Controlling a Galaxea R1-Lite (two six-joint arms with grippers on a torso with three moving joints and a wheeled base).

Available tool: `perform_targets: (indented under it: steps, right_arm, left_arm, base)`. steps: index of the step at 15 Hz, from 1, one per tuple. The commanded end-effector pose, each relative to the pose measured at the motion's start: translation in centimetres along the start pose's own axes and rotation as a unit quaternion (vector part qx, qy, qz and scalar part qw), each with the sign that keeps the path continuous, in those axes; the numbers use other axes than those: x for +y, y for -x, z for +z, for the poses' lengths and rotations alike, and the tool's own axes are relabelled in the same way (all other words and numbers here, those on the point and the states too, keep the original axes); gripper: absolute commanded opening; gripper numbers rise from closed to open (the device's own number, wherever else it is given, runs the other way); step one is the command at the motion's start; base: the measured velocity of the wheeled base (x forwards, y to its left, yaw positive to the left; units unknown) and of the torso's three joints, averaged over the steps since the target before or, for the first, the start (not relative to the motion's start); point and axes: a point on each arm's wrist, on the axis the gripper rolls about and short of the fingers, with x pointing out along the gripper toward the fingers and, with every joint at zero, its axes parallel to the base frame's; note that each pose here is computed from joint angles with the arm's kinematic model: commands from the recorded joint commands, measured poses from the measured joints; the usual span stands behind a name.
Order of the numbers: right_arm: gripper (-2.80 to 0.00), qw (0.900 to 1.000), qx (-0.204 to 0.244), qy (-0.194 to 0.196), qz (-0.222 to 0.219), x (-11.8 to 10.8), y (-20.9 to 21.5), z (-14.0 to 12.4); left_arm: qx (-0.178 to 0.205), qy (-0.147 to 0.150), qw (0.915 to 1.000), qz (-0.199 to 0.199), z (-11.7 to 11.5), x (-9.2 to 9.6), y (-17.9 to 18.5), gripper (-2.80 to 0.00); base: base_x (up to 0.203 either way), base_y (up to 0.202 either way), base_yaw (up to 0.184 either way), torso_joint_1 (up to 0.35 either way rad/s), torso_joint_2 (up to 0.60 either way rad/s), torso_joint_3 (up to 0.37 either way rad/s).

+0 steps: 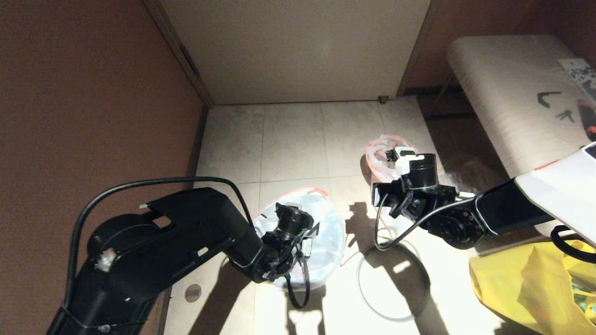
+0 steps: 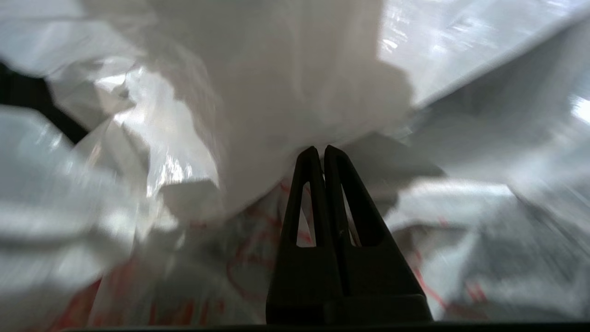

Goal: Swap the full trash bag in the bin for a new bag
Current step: Put the new garbage bag on the trash can

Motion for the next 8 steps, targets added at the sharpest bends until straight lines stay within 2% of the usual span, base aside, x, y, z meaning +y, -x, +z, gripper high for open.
perform_targets:
  steps: [1, 4, 8]
  right_arm:
    - [-2.8, 1.0, 0.008, 0.001, -0.004, -0.2, -0.6, -1.0]
    - [-2.8, 1.0, 0.009, 0.001, -0.004, -0.2, -1.1, -1.9]
    - [-2.8, 1.0, 0.012, 0.002, -0.003, -0.2, -1.4, -2.2]
  left_arm:
    - [0.011, -0.001, 0.9999, 0.008, -1.6, -0.4, -2.7, -2.8]
    - [-0.018, 0.019, 0.9996, 0.015, -0.5, -0.6, -5.8, -2.8]
    - [-0.026, -0.001, 0.999, 0.036, -1.4, -0.4, -9.4, -2.8]
  base:
    - [0.0, 0.0, 0.0, 0.0, 0.0, 0.0]
    - [0.0, 0.0, 0.0, 0.0, 0.0, 0.0]
    - [0.0, 0.0, 0.0, 0.0, 0.0, 0.0]
